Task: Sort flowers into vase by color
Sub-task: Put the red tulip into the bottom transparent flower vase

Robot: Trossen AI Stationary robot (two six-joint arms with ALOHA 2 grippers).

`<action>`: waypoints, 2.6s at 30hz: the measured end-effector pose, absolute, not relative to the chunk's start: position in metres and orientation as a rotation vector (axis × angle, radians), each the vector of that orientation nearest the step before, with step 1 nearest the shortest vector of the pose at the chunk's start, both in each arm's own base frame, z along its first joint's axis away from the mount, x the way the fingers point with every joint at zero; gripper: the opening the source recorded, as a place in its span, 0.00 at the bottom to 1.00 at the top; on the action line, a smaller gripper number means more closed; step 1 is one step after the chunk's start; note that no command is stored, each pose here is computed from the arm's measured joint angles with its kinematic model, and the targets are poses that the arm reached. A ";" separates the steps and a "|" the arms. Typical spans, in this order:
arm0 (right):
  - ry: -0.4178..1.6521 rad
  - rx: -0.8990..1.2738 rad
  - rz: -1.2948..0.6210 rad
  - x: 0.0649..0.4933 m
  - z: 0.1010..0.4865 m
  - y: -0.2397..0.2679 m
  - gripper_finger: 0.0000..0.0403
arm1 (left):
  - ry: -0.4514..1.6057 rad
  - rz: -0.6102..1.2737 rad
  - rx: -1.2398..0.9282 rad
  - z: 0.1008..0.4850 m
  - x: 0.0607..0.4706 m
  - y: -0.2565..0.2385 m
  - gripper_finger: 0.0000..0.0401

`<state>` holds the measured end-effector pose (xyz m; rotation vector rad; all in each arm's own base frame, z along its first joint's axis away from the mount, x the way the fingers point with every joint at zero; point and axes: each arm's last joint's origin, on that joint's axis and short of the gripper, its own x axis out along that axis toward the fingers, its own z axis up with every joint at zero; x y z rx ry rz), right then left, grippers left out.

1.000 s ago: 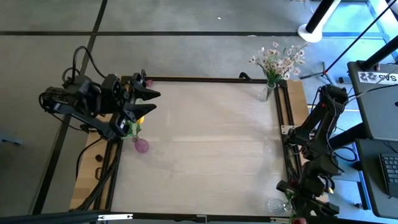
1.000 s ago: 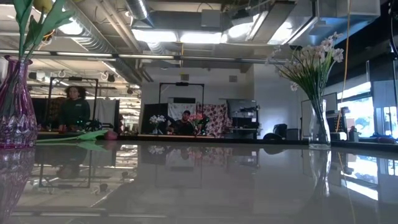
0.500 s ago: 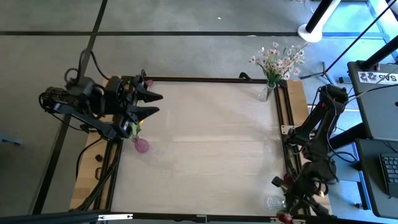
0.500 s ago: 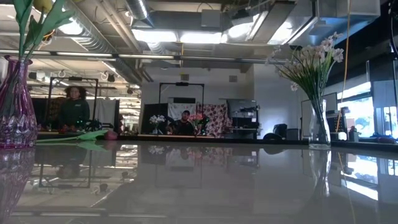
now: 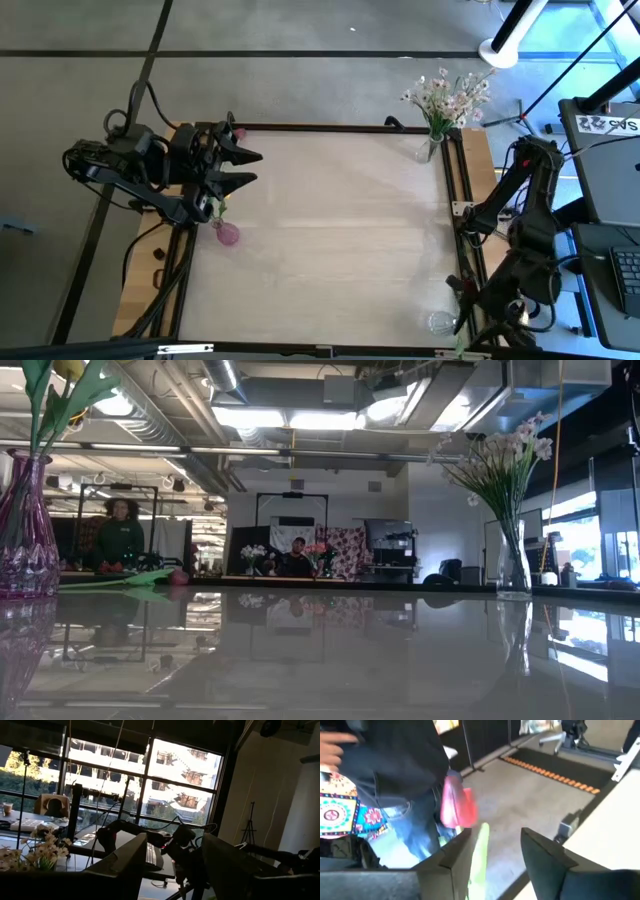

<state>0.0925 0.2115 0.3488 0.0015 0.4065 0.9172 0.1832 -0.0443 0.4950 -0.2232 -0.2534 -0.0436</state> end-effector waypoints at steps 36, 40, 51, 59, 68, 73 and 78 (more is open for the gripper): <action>0.013 0.287 0.088 0.095 0.497 0.128 0.43 | 0.134 1.011 -0.523 0.422 0.191 0.044 0.47; 0.003 0.291 0.070 0.103 0.499 0.110 0.43 | 0.250 1.244 -0.627 0.405 0.173 0.093 0.47; 0.062 0.117 0.027 0.134 0.493 0.062 0.44 | 0.676 1.463 -0.816 0.347 0.158 0.190 0.47; 0.156 0.095 0.035 0.147 0.484 0.025 0.61 | 1.073 1.502 -0.917 0.276 0.165 0.246 0.47; 0.155 0.014 -0.055 0.151 0.484 -0.003 0.74 | 1.375 1.430 -0.955 0.200 0.174 0.285 0.47; 0.139 0.032 -0.104 0.151 0.485 -0.010 0.73 | 1.483 1.441 -1.006 0.167 0.158 0.304 0.47; 0.108 0.035 -0.142 0.151 0.488 -0.011 0.73 | 1.494 1.412 -1.025 0.148 0.152 0.316 0.47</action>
